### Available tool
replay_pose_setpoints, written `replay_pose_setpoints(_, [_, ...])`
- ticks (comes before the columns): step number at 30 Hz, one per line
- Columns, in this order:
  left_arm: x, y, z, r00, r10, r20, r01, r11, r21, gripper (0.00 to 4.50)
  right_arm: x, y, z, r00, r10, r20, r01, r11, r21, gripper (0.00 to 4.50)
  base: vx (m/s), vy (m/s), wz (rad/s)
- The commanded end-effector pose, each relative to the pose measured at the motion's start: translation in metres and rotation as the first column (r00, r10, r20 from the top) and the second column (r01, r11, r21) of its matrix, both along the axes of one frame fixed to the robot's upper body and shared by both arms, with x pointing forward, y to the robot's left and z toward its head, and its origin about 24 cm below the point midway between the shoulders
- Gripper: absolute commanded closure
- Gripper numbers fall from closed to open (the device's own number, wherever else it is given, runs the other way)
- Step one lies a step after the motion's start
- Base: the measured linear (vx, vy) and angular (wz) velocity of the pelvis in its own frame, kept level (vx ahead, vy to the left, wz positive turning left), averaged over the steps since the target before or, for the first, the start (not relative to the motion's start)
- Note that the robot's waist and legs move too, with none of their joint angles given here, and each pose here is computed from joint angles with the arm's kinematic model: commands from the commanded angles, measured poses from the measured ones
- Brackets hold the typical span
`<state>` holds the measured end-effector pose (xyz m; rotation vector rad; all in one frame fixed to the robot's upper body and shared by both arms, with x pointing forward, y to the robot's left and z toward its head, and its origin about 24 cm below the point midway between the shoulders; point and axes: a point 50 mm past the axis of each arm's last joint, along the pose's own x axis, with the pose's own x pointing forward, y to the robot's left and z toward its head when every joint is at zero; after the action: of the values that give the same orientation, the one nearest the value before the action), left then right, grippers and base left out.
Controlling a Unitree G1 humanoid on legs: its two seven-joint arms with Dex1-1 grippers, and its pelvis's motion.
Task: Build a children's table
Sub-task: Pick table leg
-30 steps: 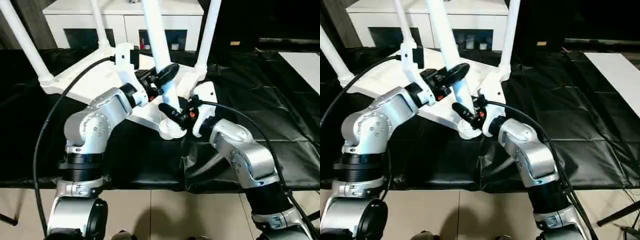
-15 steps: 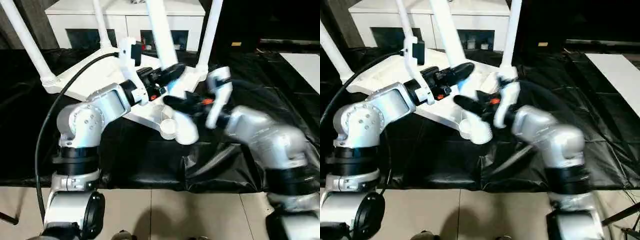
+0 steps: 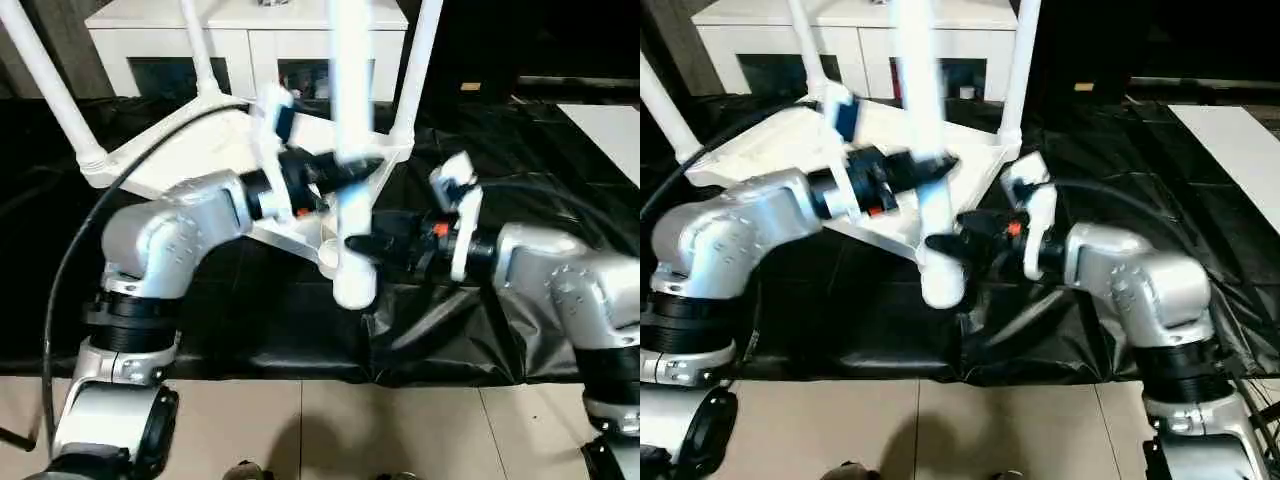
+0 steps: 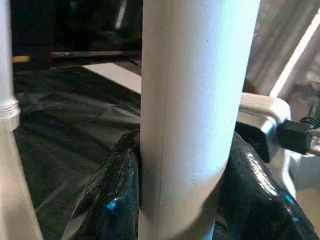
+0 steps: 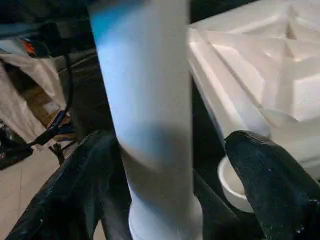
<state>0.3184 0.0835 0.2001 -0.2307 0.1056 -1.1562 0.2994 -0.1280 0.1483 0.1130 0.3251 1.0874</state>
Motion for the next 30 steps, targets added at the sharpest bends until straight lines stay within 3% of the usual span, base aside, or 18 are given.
replay_pose_setpoints(1, [-0.006,-0.003,0.007,0.997,-0.047,0.055,0.047,0.999,-0.001,2.66,-0.002,0.003,0.002,0.999,0.024,0.041,-0.024,1.0,0.006,0.65,0.0,0.0,0.0])
replay_pose_setpoints(10, [-0.012,-0.005,0.006,0.989,-0.114,0.094,0.114,0.993,0.007,2.66,-0.009,0.007,-0.011,0.995,0.097,0.017,-0.097,0.995,-0.002,0.65,0.0,0.0,0.0])
replay_pose_setpoints(16, [-0.015,-0.006,0.005,0.982,-0.156,0.105,0.153,0.988,0.031,2.66,-0.01,0.006,-0.015,0.994,0.111,0.013,-0.111,0.994,-0.002,1.36,0.0,0.0,0.0])
replay_pose_setpoints(30, [-0.015,-0.007,0.004,0.978,-0.169,0.122,0.165,0.985,0.044,2.66,-0.014,0.008,-0.02,0.988,0.154,-0.002,-0.154,0.988,-0.007,2.41,0.0,0.0,0.0])
